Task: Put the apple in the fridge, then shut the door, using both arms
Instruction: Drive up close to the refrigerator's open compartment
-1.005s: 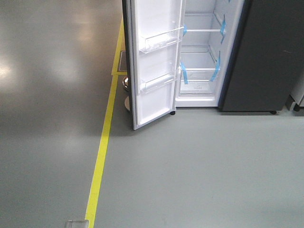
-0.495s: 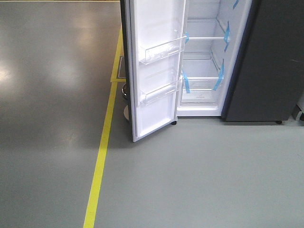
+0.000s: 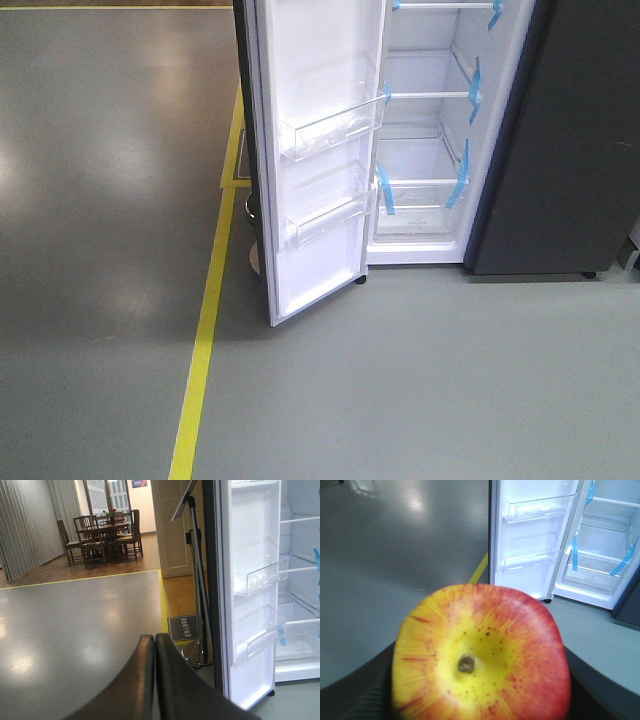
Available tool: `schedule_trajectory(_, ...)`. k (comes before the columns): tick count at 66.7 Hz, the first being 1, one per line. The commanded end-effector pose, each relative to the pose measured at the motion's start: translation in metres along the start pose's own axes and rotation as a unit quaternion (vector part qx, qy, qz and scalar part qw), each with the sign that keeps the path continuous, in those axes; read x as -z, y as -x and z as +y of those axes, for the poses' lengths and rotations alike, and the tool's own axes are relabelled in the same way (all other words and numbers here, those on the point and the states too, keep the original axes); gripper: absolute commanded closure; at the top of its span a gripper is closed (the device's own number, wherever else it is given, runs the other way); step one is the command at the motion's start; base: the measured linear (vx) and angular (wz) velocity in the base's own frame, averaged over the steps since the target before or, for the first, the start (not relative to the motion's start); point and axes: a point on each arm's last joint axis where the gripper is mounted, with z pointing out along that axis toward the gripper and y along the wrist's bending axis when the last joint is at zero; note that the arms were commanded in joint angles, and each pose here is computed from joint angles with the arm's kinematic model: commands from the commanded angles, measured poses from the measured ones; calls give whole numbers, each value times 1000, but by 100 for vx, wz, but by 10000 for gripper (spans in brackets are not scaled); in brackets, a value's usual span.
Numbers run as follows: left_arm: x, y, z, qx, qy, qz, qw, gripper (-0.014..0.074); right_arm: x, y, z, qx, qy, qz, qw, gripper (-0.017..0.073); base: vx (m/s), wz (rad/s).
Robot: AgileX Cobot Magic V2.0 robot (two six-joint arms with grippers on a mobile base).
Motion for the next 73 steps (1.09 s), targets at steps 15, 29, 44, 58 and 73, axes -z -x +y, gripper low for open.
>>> schedule_trajectory(15, 0, -2, -2, 6, -10, -28, 1000, 599, 3, 11, 0, 0, -3, -42, 999, 482, 20, -3)
schedule_trajectory(29, 0, -2, -2, 6, -10, -28, 1000, 599, 3, 11, 0, 0, -3, -42, 999, 482, 20, 1)
schedule_trajectory(44, 0, -2, -2, 6, -10, -28, 1000, 599, 3, 11, 0, 0, -3, -42, 999, 482, 21, 5)
schedule_trajectory(58, 0, -2, -2, 6, -10, -28, 1000, 599, 3, 11, 0, 0, -3, -42, 999, 482, 21, 5)
schedule_trajectory(73, 0, -2, -2, 6, -10, -28, 1000, 599, 3, 11, 0, 0, -3, -42, 999, 482, 20, 3)
